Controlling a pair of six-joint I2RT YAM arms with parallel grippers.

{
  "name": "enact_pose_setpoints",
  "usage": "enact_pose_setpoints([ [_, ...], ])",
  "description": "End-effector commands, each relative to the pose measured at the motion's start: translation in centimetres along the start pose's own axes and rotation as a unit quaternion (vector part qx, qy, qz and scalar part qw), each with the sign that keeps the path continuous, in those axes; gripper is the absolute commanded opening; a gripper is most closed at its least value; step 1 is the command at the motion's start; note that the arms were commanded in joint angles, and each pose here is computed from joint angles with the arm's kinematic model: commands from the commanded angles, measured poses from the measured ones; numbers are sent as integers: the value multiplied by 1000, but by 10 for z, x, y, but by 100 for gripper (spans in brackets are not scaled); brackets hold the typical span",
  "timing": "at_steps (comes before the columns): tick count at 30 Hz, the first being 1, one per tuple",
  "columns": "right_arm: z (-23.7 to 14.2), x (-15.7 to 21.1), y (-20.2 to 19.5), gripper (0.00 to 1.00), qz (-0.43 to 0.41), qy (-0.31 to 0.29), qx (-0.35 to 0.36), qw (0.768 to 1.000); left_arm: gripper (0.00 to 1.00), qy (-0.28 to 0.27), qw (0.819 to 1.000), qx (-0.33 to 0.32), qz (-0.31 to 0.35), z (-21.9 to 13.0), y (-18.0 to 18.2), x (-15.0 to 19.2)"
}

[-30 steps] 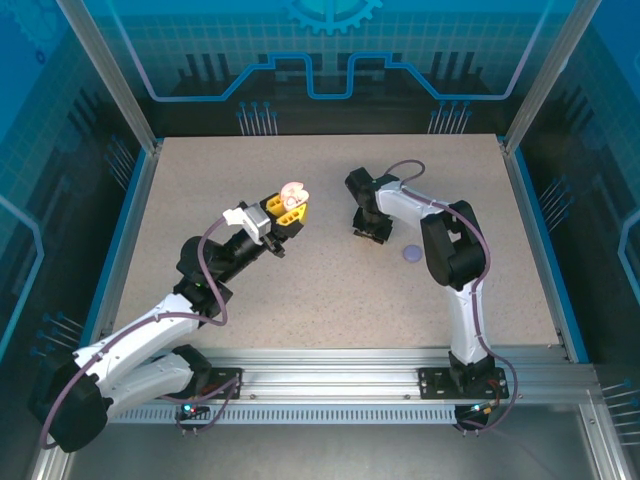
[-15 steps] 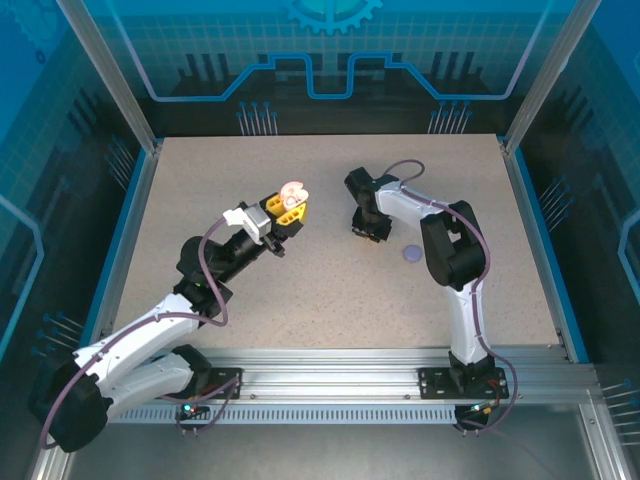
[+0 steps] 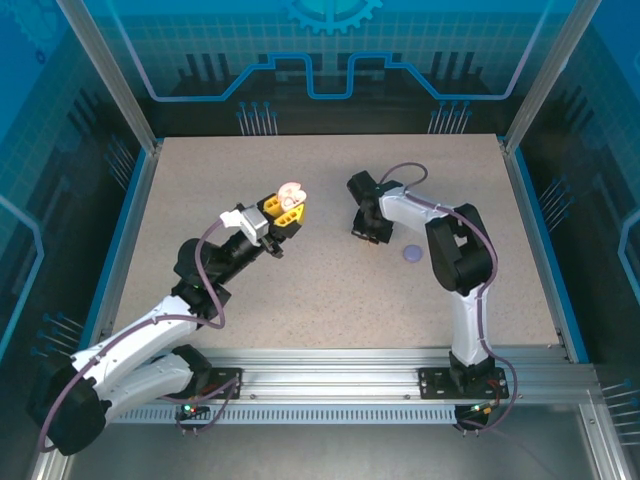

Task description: Insert wireless bluetooth earbuds into charging case

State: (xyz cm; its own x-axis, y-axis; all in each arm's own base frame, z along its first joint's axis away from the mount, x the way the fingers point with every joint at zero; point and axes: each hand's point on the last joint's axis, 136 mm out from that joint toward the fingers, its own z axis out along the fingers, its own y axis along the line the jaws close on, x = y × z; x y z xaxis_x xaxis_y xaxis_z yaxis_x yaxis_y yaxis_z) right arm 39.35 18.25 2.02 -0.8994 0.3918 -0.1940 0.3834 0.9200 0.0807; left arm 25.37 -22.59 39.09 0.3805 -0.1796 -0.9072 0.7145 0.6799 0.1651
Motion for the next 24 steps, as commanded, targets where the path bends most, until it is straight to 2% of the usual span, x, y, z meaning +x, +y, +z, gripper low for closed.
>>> enact_pose_setpoints([
  [1, -22, 1, 10, 4, -21, -14, -28, 999, 0, -12, 1000, -4, 2, -1, 0, -5],
  [11, -84, -15, 21, 4, -47, -76, -93, 992, 0, -8, 1000, 1, -4, 0, -1, -5],
  [14, -107, -19, 28, 4, -55, -100, -131, 985, 0, -6, 1000, 2, -4, 0, -1, -4],
  [19, -156, -23, 39, 3, -67, -145, -208, 965, 0, -7, 1000, 3, -3, 1, -1, -6],
  [24, -218, -25, 47, 3, -86, -191, -289, 934, 0, -7, 1000, 5, -4, 3, -2, -7],
])
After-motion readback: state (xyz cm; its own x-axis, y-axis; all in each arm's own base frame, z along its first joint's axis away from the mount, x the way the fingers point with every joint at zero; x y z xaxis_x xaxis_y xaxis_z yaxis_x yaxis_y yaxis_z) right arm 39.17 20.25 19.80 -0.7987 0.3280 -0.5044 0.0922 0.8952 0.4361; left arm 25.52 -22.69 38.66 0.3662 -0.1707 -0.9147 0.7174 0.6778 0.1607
